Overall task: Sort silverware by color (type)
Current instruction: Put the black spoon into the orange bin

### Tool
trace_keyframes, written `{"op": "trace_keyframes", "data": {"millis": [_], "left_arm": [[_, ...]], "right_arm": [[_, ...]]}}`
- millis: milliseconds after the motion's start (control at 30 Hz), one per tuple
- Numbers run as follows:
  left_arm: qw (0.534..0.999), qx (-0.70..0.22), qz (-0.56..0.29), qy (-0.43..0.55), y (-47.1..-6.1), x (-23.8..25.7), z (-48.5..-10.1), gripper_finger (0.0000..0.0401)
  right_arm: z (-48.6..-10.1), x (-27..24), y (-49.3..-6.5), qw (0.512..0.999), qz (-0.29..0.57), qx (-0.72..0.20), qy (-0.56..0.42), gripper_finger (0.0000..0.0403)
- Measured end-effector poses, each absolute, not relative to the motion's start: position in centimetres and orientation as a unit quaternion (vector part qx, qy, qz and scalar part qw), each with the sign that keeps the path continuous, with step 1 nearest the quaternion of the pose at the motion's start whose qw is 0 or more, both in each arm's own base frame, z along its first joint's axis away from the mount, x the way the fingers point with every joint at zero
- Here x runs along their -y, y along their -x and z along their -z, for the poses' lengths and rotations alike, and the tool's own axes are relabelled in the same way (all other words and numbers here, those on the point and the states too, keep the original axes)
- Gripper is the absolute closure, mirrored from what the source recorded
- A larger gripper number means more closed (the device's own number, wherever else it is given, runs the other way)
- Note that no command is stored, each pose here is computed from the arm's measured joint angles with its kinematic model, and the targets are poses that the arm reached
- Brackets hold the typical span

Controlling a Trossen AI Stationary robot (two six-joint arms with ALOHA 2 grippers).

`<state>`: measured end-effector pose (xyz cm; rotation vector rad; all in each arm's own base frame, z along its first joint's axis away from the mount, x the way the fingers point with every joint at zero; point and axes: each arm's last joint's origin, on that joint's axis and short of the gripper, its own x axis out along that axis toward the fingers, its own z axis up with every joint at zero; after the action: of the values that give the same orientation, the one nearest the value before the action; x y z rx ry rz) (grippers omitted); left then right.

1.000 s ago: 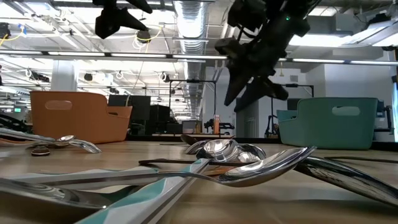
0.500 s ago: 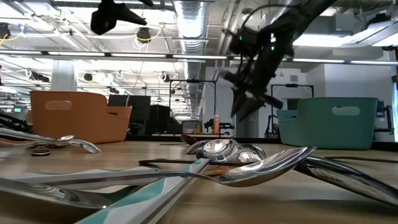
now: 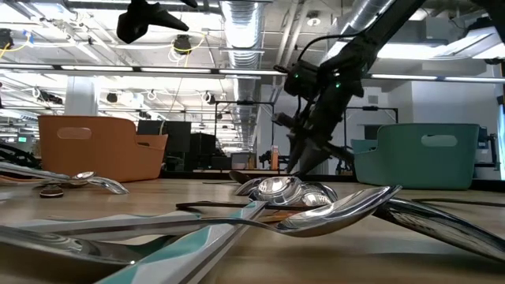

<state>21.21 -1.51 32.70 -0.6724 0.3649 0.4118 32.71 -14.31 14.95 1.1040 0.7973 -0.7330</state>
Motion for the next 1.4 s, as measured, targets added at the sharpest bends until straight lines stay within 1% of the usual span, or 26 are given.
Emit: {"op": "trace_keyframes", "data": {"millis": [133, 233, 333, 467, 500, 667, 767, 833, 900, 1000, 1167, 1300, 1400], "left_arm": [[0.912, -0.176, -0.204, 0.311, -21.2, 1.5, -32.7, 0.0223], [0.914, -0.176, -0.205, 0.301, -21.2, 1.4, -32.7, 0.0223], [0.916, -0.177, -0.209, 0.292, -21.2, 1.3, -32.7, 0.0223], [0.918, -0.176, -0.217, 0.281, -21.2, 0.8, -32.7, 0.0223], [0.918, -0.175, -0.219, 0.279, -21.2, 0.7, -32.7, 0.0223], [0.923, -0.178, -0.229, 0.254, -21.3, 0.0, -32.7, 0.0223], [0.929, -0.182, -0.232, 0.225, -21.3, -0.5, -32.8, 0.0223], [0.932, -0.184, -0.238, 0.204, -21.3, -0.8, -32.8, 0.0223], [0.93, -0.178, -0.254, 0.2, -21.2, -1.3, -32.8, 0.0223], [0.926, -0.155, -0.273, 0.21, -21.3, -2.0, -33.1, 0.0223], [0.958, -0.111, -0.19, 0.182, -21.9, -2.9, -34.5, 0.0223], [0.971, -0.067, -0.17, 0.151, -22.1, -3.7, -35.5, 0.0223], [0.979, -0.047, -0.155, 0.12, -22.1, -4.3, -36.0, 0.0223]], "right_arm": [[-14.2, 14.7, -33.0, 0.724, 0.314, -0.362, -0.496, 0.027], [-13.5, 14.8, -33.1, 0.719, 0.298, -0.374, -0.505, 0.0281], [-13.4, 14.8, -33.2, 0.722, 0.287, -0.376, -0.505, 0.0315], [-13.7, 14.8, -33.4, 0.734, 0.272, -0.37, -0.5, 0.0382], [-14.1, 14.7, -33.4, 0.739, 0.268, -0.366, -0.498, 0.0389], [-16.7, 13.9, -33.3, 0.76, 0.242, -0.342, -0.496, 0.0386], [-19.4, 13.1, -33.3, 0.782, 0.221, -0.3, -0.499, 0.039], [-21.2, 12.7, -33.6, 0.803, 0.202, -0.254, -0.5, 0.039], [-23.2, 12.1, -33.8, 0.831, 0.186, -0.2, -0.485, 0.039], [-26.1, 11.3, -34.3, 0.88, 0.15, -0.109, -0.437, 0.039], [-28.9, 10.3, -34.8, 0.924, 0.094, -0.01, -0.37, 0.039], [-30.4, 9.5, -35.1, 0.943, 0.045, 0.054, -0.327, 0.039], [-31.0, 9.0, -35.1, 0.949, 0.029, 0.082, -0.303, 0.039]]}}
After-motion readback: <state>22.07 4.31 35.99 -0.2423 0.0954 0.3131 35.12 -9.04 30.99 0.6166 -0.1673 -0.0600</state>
